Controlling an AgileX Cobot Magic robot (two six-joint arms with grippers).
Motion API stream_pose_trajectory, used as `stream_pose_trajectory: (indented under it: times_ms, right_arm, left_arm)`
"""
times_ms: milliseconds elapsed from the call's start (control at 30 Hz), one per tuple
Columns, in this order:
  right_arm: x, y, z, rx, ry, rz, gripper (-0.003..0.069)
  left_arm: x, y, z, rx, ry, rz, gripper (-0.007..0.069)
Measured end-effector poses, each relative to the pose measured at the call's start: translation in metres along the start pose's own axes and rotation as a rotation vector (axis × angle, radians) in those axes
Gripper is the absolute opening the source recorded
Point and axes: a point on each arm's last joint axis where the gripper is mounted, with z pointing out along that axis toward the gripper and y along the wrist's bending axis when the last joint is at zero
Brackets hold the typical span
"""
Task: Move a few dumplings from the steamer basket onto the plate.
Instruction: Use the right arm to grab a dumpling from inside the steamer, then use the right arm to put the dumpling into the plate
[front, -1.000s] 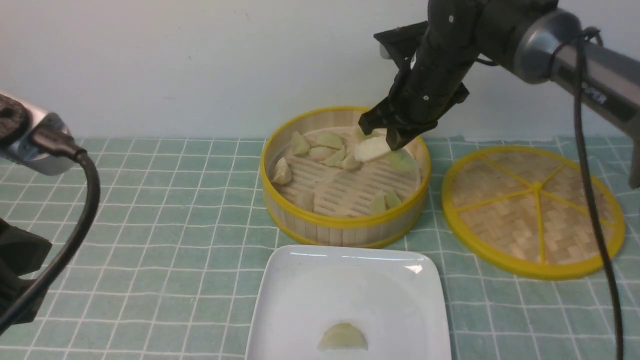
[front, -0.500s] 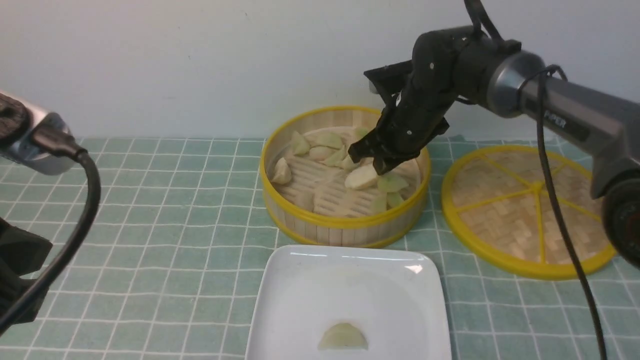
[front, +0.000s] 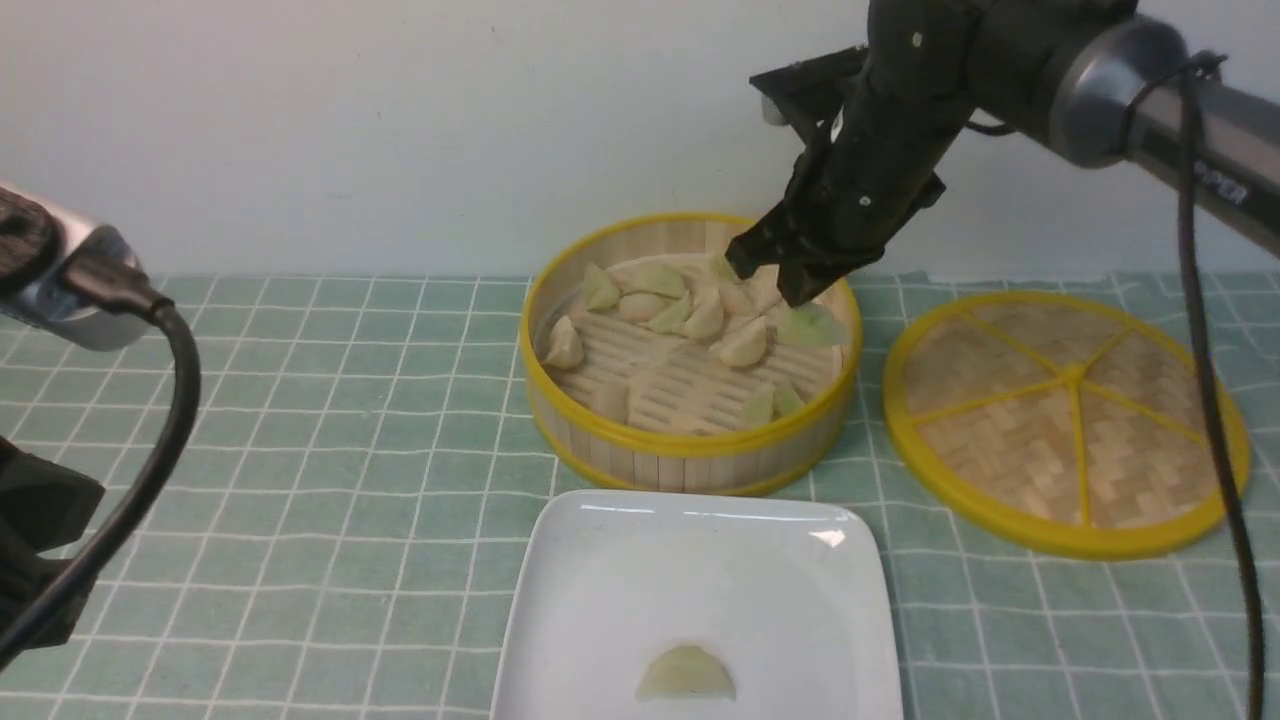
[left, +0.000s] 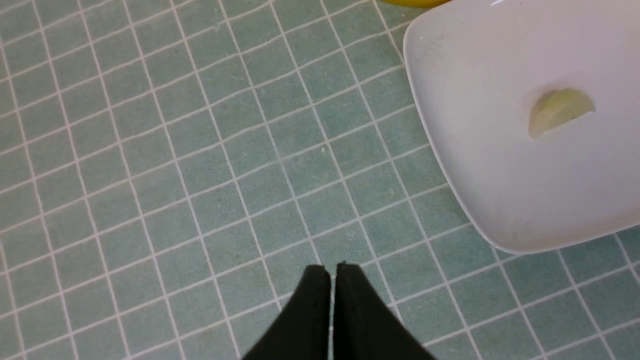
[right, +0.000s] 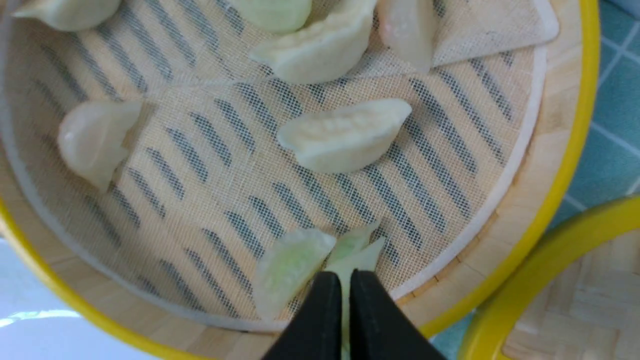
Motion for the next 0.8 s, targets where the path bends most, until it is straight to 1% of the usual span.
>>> stream_pose_trajectory:
  times_ms: [67, 100, 133, 167, 300, 367, 400, 467, 533, 567, 600, 700, 800]
  right_arm:
    - [-0.001, 0.002, -0.015, -0.01, -0.028, 0.004, 0.0001]
    - [0.003, 0.007, -0.04, -0.042, -0.064, 0.014, 0.0001]
    - [0.003, 0.008, -0.04, -0.045, -0.064, 0.014, 0.0001]
    - [0.009, 0.015, -0.057, -0.067, -0.079, 0.009, 0.0001]
    - [0.039, 0.04, -0.066, -0.114, -0.015, -0.031, 0.0001]
    - [0.071, 0.065, -0.056, -0.149, 0.085, -0.078, 0.0001]
    - [0.074, 0.065, -0.053, -0.149, 0.099, -0.077, 0.0001]
    - [0.099, 0.079, -0.034, -0.164, 0.158, -0.097, 0.0001]
    - [0.116, 0.082, -0.016, -0.166, 0.192, -0.075, 0.0001]
    - [0.117, 0.082, -0.014, -0.165, 0.192, -0.075, 0.0001]
    - [0.125, 0.081, -0.001, -0.16, 0.198, -0.058, 0.0001]
    - [0.13, 0.08, 0.021, -0.142, 0.185, 0.001, 0.0003]
    - [0.131, 0.08, 0.039, -0.141, 0.186, 0.055, 0.0025]
  left_arm:
    - [0.0, 0.0, 0.0, 0.0, 0.0, 0.0, -0.0006]
    - [0.0, 0.0, 0.0, 0.0, 0.0, 0.0, -0.0006]
    - [0.0, 0.0, 0.0, 0.0, 0.0, 0.0, -0.0006]
    - [0.0, 0.0, 0.0, -0.001, 0.0, 0.0, -0.0006]
    - [0.0, 0.0, 0.0, 0.0, 0.0, 0.0, -0.0006]
    - [0.0, 0.0, 0.0, 0.0, 0.0, 0.0, -0.0006]
    - [0.0, 0.0, 0.0, 0.0, 0.0, 0.0, -0.0006]
    - [0.0, 0.0, 0.0, 0.0, 0.0, 0.0, -0.0006]
    - [0.0, 0.0, 0.0, 0.0, 0.0, 0.0, -0.0006]
    - [0.0, 0.0, 0.0, 0.0, 0.0, 0.0, -0.0006]
    - [0.0, 0.0, 0.0, 0.0, 0.0, 0.0, -0.0006]
    - [0.0, 0.0, 0.0, 0.0, -0.001, 0.001, -0.0006]
    - [0.0, 0.0, 0.0, 0.0, -0.001, 0.003, -0.0006]
